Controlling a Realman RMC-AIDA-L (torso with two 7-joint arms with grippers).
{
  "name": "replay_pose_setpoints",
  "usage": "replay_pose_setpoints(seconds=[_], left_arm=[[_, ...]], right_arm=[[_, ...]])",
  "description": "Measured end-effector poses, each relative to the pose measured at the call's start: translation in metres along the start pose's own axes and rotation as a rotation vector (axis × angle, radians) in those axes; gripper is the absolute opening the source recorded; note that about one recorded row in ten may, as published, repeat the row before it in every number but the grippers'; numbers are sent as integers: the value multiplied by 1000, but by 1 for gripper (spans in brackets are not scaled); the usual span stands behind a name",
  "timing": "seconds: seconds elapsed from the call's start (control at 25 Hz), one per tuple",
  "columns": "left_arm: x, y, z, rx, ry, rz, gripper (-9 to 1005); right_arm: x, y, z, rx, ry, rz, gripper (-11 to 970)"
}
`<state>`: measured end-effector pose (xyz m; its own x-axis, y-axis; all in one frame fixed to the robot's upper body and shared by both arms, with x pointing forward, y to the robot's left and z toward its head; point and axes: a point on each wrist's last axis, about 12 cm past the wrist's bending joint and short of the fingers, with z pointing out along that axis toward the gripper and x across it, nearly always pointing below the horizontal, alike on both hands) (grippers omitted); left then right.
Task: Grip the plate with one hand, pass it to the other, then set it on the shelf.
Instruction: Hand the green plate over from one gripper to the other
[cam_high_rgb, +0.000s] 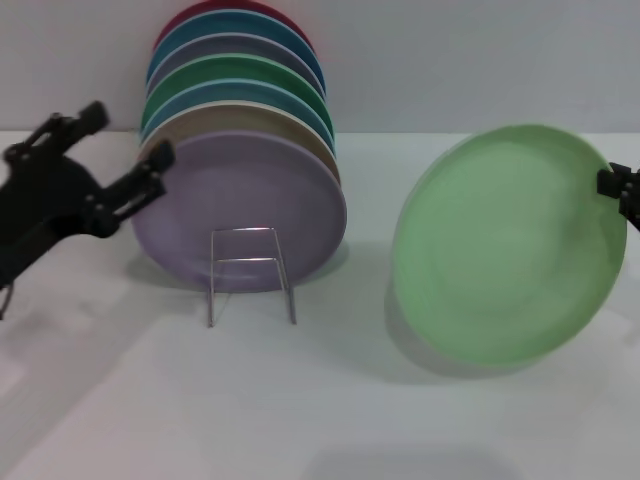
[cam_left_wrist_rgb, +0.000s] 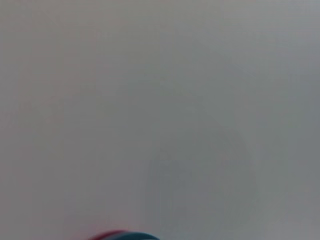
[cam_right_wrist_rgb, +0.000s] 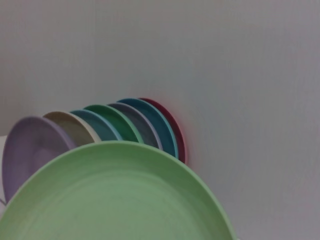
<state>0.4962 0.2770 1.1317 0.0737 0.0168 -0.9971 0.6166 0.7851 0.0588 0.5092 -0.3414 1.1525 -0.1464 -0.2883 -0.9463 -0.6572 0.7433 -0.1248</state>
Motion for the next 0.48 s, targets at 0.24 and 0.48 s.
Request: replay_pose_setpoints(seconds=[0.24,0.48], left_arm=[[-26,-20,18,89,114,-8,794],[-44,-39,38,120,199,22,794]], right_arm=[[13,3,6,-21,-2,-67,19],[18,3,8,-21,-28,-106,18]])
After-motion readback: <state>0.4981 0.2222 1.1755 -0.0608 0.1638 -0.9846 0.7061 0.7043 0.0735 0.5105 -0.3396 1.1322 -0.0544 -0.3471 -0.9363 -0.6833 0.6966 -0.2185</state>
